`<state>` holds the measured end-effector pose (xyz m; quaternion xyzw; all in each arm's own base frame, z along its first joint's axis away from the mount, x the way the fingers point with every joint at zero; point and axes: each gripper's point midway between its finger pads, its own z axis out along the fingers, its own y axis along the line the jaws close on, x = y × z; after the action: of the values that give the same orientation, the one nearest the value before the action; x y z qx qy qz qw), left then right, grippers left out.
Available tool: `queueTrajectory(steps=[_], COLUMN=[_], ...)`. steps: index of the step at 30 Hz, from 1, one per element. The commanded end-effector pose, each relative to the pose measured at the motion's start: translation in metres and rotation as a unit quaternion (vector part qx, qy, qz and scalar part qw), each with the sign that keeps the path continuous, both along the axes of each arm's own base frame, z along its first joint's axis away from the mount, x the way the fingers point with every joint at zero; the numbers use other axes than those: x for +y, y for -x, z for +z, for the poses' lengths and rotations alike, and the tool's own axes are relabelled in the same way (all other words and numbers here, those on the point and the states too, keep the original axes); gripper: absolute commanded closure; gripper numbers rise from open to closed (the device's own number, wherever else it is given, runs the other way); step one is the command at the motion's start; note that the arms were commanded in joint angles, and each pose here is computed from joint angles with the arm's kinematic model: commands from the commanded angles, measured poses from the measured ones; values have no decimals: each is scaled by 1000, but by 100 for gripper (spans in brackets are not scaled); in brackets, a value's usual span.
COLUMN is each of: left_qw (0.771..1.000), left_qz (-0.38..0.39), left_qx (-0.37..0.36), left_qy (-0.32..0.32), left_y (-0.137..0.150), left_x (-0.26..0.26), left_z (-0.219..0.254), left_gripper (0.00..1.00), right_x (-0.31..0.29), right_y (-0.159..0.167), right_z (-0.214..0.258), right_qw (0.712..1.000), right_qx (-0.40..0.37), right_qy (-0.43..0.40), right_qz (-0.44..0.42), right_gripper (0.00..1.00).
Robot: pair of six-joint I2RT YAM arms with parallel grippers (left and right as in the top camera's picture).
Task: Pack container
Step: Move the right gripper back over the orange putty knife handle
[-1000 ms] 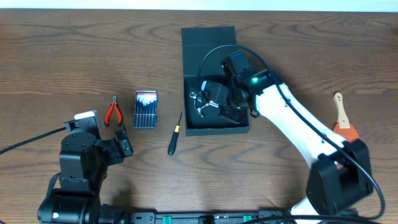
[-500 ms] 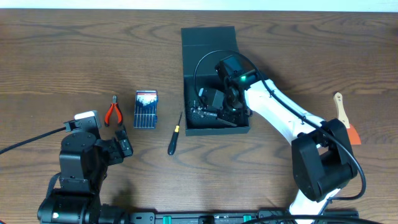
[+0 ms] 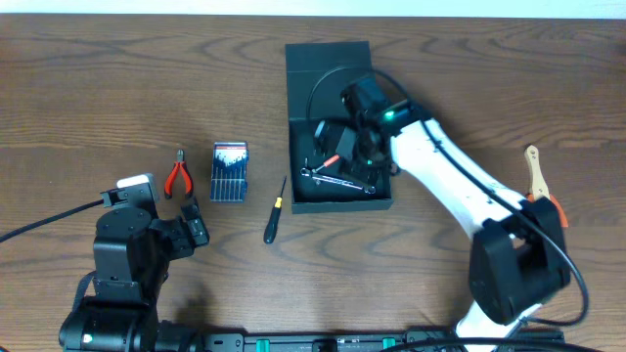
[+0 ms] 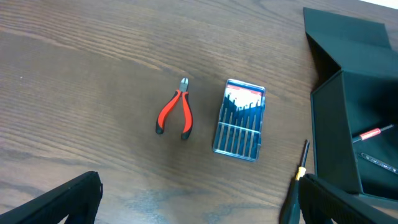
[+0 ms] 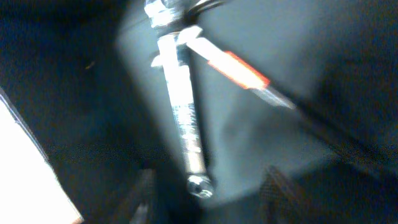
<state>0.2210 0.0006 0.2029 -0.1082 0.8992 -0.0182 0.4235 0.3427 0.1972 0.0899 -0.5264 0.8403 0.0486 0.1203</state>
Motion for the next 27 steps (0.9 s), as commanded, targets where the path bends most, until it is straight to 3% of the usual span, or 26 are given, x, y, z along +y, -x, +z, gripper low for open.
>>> queueTrajectory(steps=[1, 7, 10, 14, 20, 27], left_qw=[1000, 1000, 1000, 1000, 1000, 1000], left_qz=[5, 5, 5, 5, 5, 5], left_qx=[-11, -11, -11, -11, -11, -11], left_qy=[5, 5, 5, 5, 5, 5], left_y=[-1, -1, -1, -1, -1, -1], left_x=[1, 1, 1, 1, 1, 1], left_z=[10, 10, 10, 10, 10, 10], left_gripper=[1, 2, 1, 1, 2, 2], right_x=[-32, -141, -199, -270, -341, -375], right_y=[-41, -59, -54, -36, -12, -6], right_z=[80, 149, 158, 151, 128, 77], right_qw=[987, 934, 900, 858, 821, 812], right_qx=[-96, -103, -94, -71, -41, 26], right_qy=[-26, -50, -46, -27, -3, 10], right_qz=[-129, -338, -424, -508, -569, -583], right_gripper=[37, 25, 20, 4, 1, 1])
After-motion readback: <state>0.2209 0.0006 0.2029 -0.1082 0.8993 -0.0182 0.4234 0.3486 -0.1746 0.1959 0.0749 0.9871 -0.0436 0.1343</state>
